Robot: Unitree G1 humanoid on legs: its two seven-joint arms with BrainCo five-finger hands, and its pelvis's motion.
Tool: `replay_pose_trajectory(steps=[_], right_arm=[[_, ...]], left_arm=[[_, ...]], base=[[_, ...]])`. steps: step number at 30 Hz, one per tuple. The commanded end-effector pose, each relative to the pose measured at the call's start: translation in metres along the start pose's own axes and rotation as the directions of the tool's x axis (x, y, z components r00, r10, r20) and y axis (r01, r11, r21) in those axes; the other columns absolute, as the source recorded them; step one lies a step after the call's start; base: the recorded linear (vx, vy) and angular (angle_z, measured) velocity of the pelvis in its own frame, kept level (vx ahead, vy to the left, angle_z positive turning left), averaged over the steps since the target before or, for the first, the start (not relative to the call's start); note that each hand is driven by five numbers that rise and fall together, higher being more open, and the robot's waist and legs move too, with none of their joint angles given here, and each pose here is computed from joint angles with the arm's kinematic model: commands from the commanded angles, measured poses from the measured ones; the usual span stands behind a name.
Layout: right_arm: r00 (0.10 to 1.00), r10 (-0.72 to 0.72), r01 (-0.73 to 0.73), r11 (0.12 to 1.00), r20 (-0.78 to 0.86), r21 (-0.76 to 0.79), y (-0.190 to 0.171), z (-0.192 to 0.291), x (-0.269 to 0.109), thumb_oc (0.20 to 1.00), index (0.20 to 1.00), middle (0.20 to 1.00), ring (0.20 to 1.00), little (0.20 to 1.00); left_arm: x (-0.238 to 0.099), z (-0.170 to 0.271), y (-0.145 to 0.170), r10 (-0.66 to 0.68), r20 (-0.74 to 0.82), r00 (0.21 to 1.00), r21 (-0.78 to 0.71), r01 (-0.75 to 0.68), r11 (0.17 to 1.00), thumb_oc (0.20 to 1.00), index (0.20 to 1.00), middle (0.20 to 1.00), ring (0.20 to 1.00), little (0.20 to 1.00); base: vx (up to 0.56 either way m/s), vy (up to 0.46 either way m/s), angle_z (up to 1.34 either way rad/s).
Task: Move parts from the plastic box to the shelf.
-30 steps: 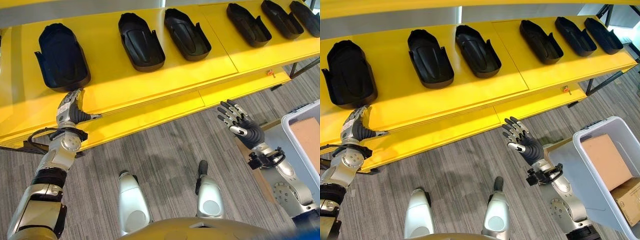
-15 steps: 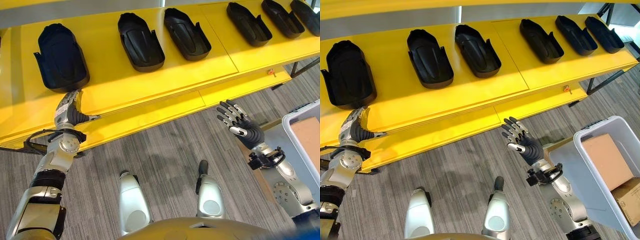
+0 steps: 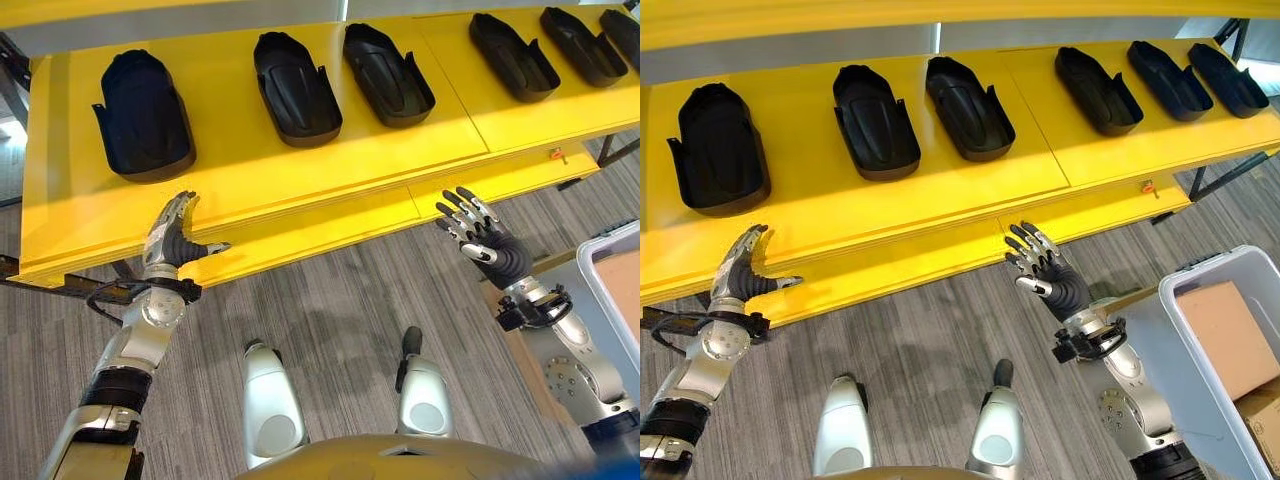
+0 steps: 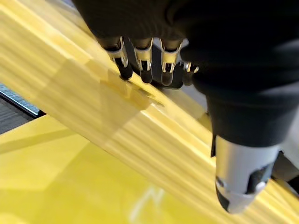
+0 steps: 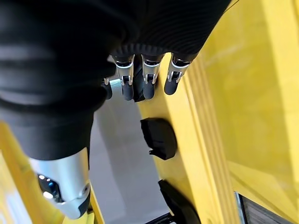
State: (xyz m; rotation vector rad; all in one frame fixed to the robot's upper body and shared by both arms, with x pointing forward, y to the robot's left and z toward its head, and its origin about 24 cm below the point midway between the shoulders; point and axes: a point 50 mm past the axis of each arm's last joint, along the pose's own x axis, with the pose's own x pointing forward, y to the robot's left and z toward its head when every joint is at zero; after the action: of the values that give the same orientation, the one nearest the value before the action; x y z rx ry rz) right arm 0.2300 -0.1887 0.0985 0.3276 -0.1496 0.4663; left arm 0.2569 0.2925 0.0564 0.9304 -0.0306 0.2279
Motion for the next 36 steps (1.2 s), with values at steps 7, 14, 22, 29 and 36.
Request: replay_pose_trajectory(steps=[7, 14, 22, 29, 36], right_arm=[[0.950, 0.179, -0.134, 0.974, 0.257, -0.182, 0.028, 0.054, 0.019, 1.000, 1.000, 1.000, 1.000, 1.000], [0.894, 0.280, -0.201, 0.948, 0.349, -0.245, 0.056, 0.073, 0.067, 1.000, 1.000, 1.000, 1.000, 1.000], [0.868, 0.279, -0.162, 0.941, 0.410, -0.298, 0.074, 0.089, 0.110, 1.000, 1.000, 1.000, 1.000, 1.000], [0.843, 0.285, -0.116, 0.924, 0.457, -0.363, 0.094, 0.119, 0.153, 1.000, 1.000, 1.000, 1.000, 1.000], [0.849, 0.239, -0.045, 0.920, 0.470, -0.388, 0.113, 0.138, 0.193, 1.000, 1.000, 1.000, 1.000, 1.000]], left_arm=[[-0.034, 0.029, -0.021, -0.233, 0.209, 0.950, -0.074, 0.253, 0.965, 1.000, 1.000, 1.000, 1.000, 1.000], [-0.041, 0.041, -0.018, -0.233, 0.260, 0.937, -0.137, 0.275, 0.952, 1.000, 1.000, 1.000, 1.000, 1.000], [-0.046, 0.051, -0.015, -0.229, 0.294, 0.928, -0.245, 0.304, 0.921, 1.000, 1.000, 1.000, 1.000, 1.000], [-0.048, 0.058, -0.010, -0.239, 0.330, 0.913, -0.272, 0.334, 0.902, 1.000, 1.000, 1.000, 1.000, 1.000], [-0.051, 0.061, 0.000, -0.238, 0.347, 0.907, -0.288, 0.344, 0.893, 1.000, 1.000, 1.000, 1.000, 1.000]], base=[[0.00, -0.023, 0.01], [0.00, -0.015, 0.01], [-0.01, -0.002, 0.02], [-0.02, 0.004, 0.04], [-0.01, 0.004, 0.04]])
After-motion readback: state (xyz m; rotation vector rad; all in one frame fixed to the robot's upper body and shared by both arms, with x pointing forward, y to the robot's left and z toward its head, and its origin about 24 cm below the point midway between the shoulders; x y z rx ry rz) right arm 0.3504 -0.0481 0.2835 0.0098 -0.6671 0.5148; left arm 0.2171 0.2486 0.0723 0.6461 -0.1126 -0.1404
